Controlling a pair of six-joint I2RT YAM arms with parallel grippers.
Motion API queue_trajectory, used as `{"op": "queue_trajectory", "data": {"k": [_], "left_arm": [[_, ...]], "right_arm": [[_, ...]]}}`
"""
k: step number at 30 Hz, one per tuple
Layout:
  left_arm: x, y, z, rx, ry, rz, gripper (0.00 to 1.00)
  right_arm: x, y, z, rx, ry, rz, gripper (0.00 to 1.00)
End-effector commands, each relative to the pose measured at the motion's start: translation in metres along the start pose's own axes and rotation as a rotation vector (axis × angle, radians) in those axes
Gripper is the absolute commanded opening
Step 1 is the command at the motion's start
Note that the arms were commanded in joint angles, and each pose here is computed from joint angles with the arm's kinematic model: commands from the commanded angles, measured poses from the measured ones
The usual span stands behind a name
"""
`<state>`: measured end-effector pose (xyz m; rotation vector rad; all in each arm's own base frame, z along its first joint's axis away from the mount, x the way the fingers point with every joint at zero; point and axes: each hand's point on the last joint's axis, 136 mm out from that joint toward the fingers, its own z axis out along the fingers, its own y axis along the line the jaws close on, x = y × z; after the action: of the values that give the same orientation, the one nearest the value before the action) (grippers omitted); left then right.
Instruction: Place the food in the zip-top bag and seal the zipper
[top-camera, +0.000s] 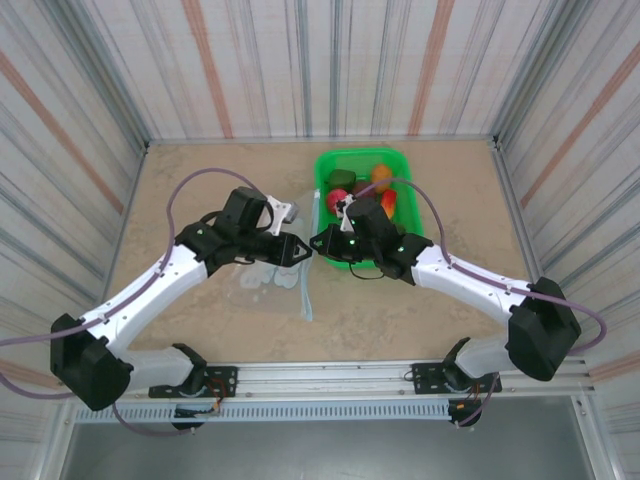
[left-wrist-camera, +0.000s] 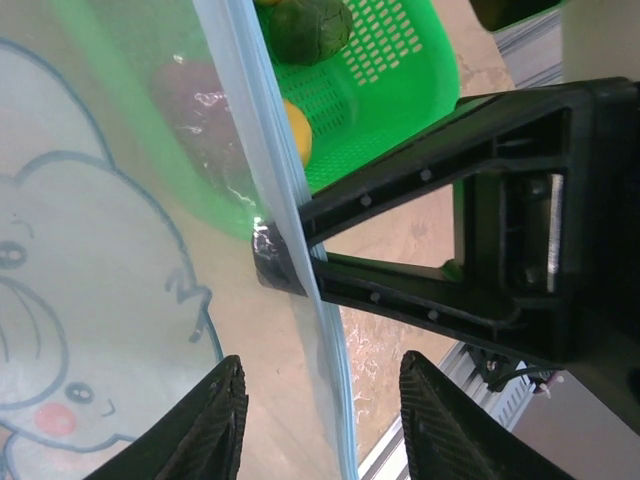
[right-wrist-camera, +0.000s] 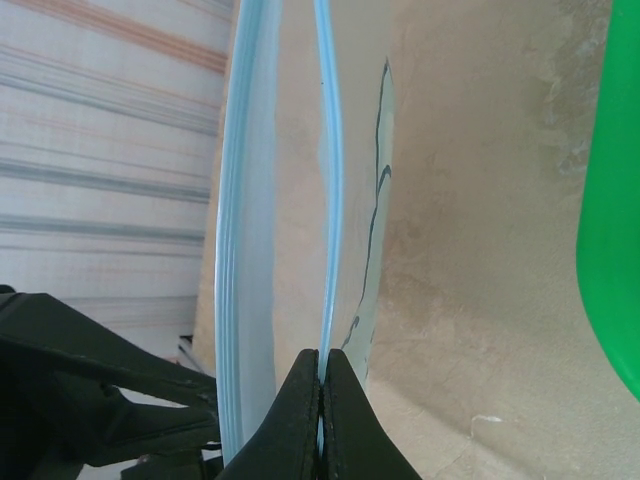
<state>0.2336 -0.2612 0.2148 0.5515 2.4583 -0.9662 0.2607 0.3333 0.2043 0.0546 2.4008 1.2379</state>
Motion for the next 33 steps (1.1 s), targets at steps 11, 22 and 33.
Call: {"op": "queue_trajectory", "data": {"k": [11,22,33], "left_arm": [[-0.013,-0.001,-0.002,-0.030,-0.050,0.031,0.00],[-0.019,0.055,-0.086,-0.455,-0.063,-0.066,0.00],[-0.017,0.040,-0.106,-0.422,-0.076,-0.164,0.00]], "right_arm": [[-0.007,0.014,-0.016,-0.028,-0.048,0.007,0.00],[-0.021,-0.060,-0.013,0.232,-0.036,-0.079,0.00],[-0.038,-0.062,-0.001,0.318,0.027,-0.203,0.11]]}}
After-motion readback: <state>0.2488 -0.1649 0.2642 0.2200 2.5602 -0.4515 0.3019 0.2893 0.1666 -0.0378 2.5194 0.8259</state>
